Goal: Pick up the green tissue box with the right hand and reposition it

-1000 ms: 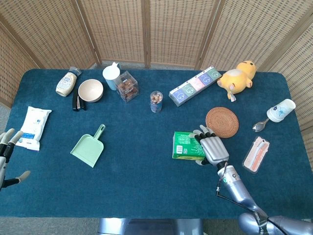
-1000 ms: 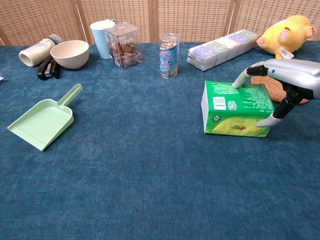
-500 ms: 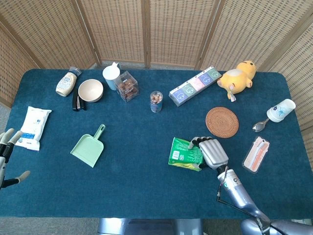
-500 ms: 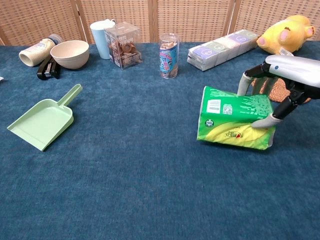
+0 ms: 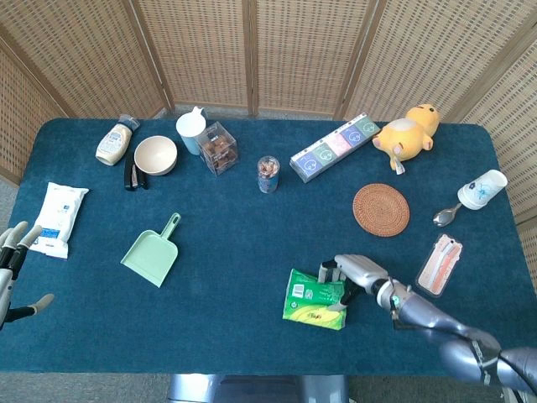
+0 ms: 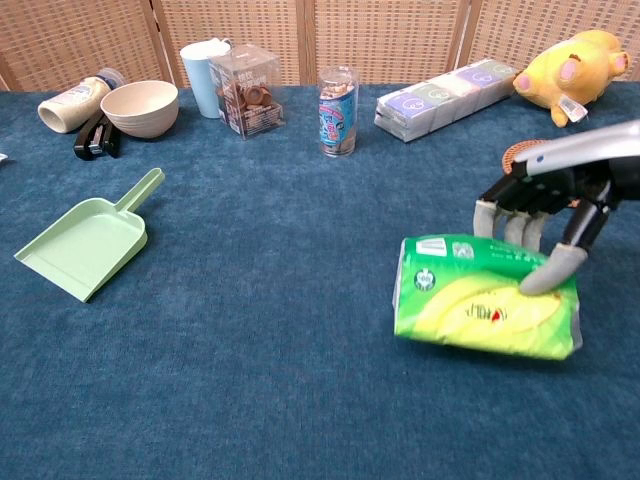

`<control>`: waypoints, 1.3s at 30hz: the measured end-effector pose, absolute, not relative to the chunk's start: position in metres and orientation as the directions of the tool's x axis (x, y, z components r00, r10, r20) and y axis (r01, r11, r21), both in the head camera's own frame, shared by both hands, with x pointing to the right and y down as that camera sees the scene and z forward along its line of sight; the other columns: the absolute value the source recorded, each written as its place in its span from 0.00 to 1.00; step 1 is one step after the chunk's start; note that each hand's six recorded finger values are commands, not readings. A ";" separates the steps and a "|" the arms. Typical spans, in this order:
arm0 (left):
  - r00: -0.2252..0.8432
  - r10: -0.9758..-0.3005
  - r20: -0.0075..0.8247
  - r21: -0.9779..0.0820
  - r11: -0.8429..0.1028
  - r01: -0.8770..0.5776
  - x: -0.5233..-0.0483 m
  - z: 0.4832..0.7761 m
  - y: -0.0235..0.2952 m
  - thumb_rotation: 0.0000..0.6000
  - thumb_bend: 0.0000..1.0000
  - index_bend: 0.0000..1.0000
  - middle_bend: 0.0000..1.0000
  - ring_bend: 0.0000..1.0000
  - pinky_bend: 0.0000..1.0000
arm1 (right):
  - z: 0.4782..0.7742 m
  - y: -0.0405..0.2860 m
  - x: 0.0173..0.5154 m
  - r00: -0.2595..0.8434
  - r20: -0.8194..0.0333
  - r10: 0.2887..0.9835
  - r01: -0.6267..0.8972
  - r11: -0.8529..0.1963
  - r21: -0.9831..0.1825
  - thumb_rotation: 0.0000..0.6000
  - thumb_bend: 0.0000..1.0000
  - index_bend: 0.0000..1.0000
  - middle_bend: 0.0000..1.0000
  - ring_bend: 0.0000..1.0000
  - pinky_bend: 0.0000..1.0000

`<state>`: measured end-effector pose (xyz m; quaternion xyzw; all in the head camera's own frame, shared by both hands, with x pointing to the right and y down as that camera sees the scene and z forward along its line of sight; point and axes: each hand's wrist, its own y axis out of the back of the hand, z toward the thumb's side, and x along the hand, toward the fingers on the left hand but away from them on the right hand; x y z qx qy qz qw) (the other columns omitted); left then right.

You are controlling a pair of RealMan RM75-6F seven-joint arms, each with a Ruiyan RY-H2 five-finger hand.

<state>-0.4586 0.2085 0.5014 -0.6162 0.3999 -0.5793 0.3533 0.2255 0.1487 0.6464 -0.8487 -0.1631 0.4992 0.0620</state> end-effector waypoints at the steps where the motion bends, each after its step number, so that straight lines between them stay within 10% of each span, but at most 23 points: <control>1: 0.008 -0.902 0.431 -0.899 -0.431 -0.084 -0.459 0.501 0.208 1.00 0.06 0.03 0.00 0.00 0.04 | 0.647 0.146 0.227 0.442 -0.829 0.342 0.216 -0.938 -0.272 1.00 0.16 0.20 0.17 0.28 0.41; 7: 0.008 -0.901 0.433 -0.898 -0.432 -0.081 -0.459 0.502 0.208 1.00 0.06 0.03 0.00 0.00 0.04 | 0.642 0.126 0.237 0.416 -0.808 0.418 0.240 -0.907 -0.345 1.00 0.02 0.01 0.00 0.00 0.22; 13: 0.009 -0.903 0.430 -0.900 -0.429 -0.079 -0.458 0.502 0.209 1.00 0.06 0.03 0.00 0.00 0.04 | 0.640 0.112 0.247 0.384 -0.787 0.483 0.253 -0.875 -0.413 1.00 0.00 0.00 0.00 0.00 0.06; 31: 0.010 -0.903 0.429 -0.900 -0.428 -0.076 -0.457 0.502 0.209 1.00 0.06 0.03 0.00 0.00 0.04 | 0.636 0.072 0.250 0.307 -0.574 0.759 0.382 -0.651 -0.656 1.00 0.00 0.00 0.00 0.00 0.03; 39: 0.006 -0.904 0.428 -0.901 -0.427 -0.077 -0.459 0.502 0.208 1.00 0.06 0.03 0.00 0.00 0.04 | 0.626 0.091 0.244 0.350 -0.579 0.736 0.326 -0.675 -0.662 1.00 0.00 0.00 0.00 0.00 0.02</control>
